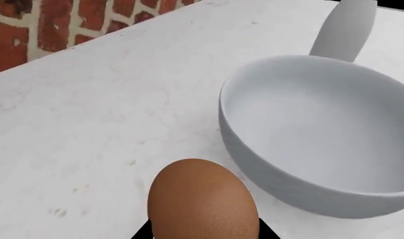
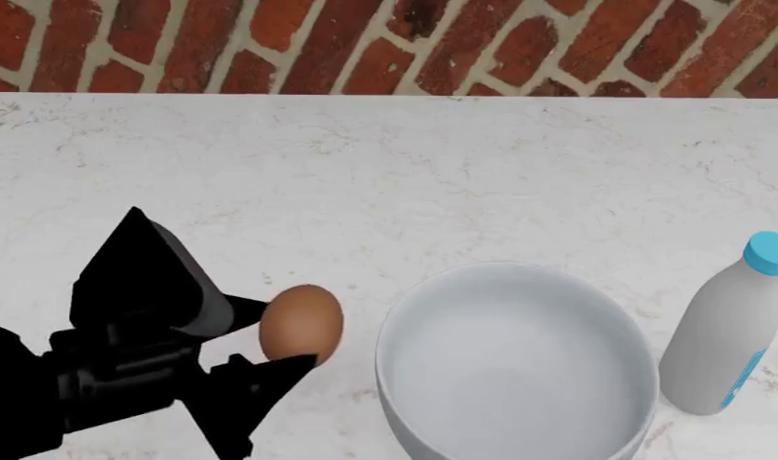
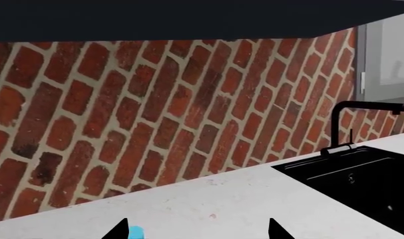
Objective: Place the eggs and milk next to the bowl.
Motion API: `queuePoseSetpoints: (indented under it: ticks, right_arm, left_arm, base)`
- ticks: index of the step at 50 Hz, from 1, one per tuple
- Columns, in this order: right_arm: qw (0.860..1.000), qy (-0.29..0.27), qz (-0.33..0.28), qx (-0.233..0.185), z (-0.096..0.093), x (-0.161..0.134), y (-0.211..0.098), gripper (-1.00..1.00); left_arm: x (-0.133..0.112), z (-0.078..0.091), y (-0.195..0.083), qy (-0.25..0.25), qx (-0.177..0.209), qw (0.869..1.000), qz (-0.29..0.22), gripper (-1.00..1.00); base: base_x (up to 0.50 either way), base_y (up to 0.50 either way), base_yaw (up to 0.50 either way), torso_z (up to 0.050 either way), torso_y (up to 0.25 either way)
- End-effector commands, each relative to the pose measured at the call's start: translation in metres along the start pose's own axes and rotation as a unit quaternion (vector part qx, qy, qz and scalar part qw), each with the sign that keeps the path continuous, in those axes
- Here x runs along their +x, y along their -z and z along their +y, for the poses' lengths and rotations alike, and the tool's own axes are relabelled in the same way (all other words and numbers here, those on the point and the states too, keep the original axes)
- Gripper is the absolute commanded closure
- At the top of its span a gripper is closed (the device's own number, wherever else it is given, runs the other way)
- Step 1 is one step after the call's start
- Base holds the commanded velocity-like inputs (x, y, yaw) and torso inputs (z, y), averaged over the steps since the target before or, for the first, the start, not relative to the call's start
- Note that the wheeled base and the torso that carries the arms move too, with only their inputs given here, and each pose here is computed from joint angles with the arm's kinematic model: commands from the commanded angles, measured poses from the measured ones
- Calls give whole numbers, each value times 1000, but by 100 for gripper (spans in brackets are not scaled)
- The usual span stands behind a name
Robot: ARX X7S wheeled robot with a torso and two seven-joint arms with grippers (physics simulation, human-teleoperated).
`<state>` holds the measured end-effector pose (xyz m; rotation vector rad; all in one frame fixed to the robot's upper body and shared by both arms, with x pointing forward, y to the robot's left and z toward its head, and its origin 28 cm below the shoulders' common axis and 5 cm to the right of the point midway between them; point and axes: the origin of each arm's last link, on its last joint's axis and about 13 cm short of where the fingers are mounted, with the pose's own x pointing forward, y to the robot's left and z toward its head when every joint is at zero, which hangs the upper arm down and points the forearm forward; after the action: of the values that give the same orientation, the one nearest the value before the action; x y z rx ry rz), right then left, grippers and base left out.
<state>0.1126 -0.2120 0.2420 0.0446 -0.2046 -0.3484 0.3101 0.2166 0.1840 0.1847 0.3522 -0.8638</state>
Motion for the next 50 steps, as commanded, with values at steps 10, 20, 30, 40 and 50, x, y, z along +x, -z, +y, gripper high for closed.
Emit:
queuePoseSetpoints:
  ticks: [10, 20, 30, 40, 50]
  right_arm:
    - [1000, 5, 1, -2, -3, -3, 0, -100]
    - [1000, 7, 2, -2, -4, -2, 1, -100]
    - [1000, 8, 3, -1, -4, -2, 2, -100]
    - [1000, 8, 4, -1, -4, -2, 2, -100]
    - [1000, 8, 4, 0, -4, -3, 2, -100]
  left_arm:
    - [21, 6, -6, 10, 12, 1000, 14, 100]
    - [26, 4, -4, 15, 13, 1000, 19, 100]
    - [31, 4, -1, 21, 15, 999, 24, 100]
    - [32, 2, 3, 24, 13, 999, 27, 100]
    - [33, 0, 7, 27, 10, 999, 33, 100]
  base:
    - [0, 0, 0, 0, 0]
    - [0, 0, 0, 0, 0]
    - [0, 0, 0, 0, 0]
    - [0, 0, 0, 0, 0]
    - [0, 0, 0, 0, 0]
